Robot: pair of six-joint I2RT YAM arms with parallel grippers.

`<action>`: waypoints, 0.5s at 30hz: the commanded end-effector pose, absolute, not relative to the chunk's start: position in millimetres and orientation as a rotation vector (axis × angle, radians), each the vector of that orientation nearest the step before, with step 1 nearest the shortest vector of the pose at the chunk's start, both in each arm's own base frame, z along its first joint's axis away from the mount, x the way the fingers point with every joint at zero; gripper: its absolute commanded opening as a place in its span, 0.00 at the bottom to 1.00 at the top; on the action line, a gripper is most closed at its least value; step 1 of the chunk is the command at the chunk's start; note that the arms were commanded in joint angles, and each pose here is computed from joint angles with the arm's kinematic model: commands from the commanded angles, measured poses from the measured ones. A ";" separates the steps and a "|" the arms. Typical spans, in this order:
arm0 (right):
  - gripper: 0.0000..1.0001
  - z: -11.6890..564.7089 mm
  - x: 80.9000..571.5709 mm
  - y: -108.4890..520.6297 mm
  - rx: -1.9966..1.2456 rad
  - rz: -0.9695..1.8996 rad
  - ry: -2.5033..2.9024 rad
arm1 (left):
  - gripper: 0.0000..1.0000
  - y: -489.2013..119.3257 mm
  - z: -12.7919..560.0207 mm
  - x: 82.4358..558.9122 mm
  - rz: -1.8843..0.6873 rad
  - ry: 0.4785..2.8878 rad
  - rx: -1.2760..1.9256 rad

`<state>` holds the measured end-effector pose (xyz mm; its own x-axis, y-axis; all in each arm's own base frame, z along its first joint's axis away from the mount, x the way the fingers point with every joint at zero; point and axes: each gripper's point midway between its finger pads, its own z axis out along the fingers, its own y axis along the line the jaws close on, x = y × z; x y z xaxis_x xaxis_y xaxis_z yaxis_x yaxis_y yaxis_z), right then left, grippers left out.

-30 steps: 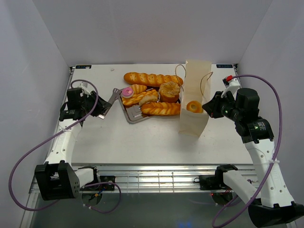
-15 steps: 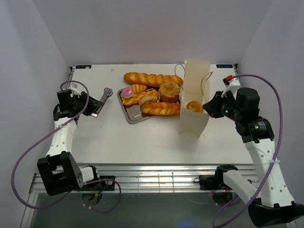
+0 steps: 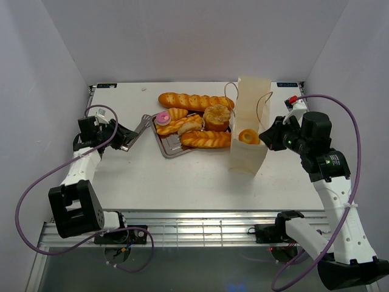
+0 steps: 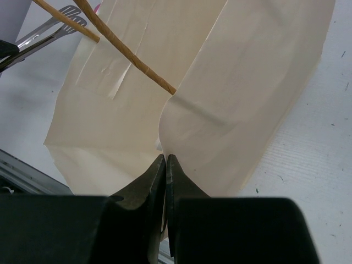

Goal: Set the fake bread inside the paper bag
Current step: Pick up the fake bread from the plate.

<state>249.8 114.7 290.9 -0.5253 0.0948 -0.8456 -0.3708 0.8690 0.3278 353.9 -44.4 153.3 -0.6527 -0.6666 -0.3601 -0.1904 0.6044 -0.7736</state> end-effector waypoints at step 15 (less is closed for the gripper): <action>0.08 291.4 245.7 113.9 -0.194 0.588 2.075 | 0.47 -46.3 158.6 369.7 -0.988 2.144 -0.588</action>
